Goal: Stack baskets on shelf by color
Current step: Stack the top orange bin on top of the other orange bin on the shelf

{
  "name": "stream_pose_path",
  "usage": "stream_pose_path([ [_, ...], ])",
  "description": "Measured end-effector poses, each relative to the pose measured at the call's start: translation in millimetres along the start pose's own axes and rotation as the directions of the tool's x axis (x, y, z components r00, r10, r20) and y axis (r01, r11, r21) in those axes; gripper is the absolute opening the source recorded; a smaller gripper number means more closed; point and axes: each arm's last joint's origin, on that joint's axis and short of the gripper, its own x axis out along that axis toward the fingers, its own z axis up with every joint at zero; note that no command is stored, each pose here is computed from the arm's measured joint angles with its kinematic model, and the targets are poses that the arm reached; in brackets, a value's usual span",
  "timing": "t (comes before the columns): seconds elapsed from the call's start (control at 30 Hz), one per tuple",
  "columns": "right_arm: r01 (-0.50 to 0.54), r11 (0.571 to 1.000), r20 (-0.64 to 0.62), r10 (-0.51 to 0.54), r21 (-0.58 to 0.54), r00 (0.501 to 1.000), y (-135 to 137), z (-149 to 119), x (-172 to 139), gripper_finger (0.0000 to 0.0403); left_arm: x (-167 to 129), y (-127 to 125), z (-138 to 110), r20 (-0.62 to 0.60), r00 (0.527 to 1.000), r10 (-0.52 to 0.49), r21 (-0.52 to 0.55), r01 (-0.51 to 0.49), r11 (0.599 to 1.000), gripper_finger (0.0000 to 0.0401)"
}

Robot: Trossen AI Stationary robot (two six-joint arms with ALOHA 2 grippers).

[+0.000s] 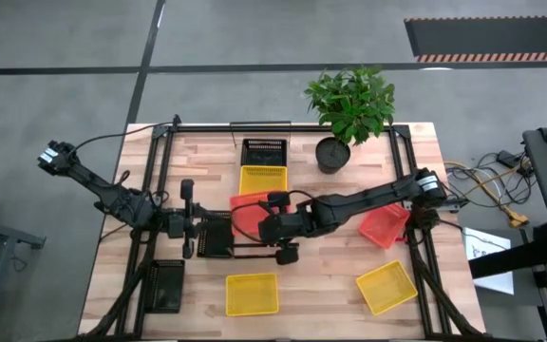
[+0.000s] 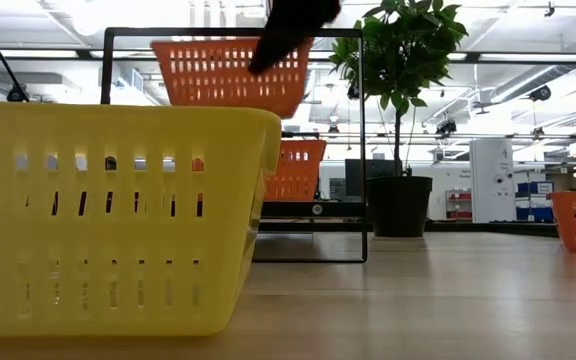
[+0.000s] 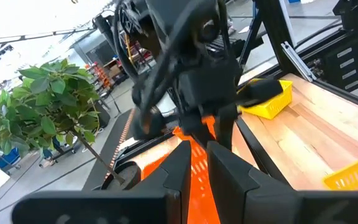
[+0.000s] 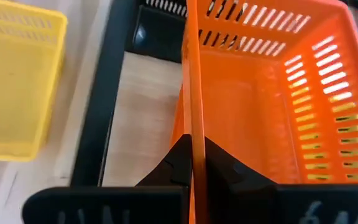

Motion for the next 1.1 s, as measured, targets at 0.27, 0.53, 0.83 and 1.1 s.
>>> stream_pose_path([
  [0.27, 0.025, 0.998, -0.027, -0.023, 0.06, 0.999, 3, -14, 17, 0.0008, 0, 0, 0, 0.002, 1.0, 0.001, 0.0, -0.001, 1.0, 0.0037],
  [0.53, 0.05, 0.99, -0.03, -0.046, 0.13, 0.998, 2, -18, 22, 0.0008, 0, 0, 1, 0.013, 1.0, 0.007, 0.009, -0.007, 1.0, 0.0037],
  [0.83, 0.045, 0.987, -0.019, -0.042, 0.157, 0.999, 5, -24, 31, 0.0009, 0, 0, 1, 0.014, 1.0, 0.007, 0.009, -0.007, 1.0, 0.0037],
  [1.1, -0.008, 0.989, -0.011, 0.009, 0.147, 1.0, 6, -24, 31, 0.0009, 0, 0, 1, 0.013, 1.0, 0.007, 0.01, -0.007, 1.0, 0.0037],
])
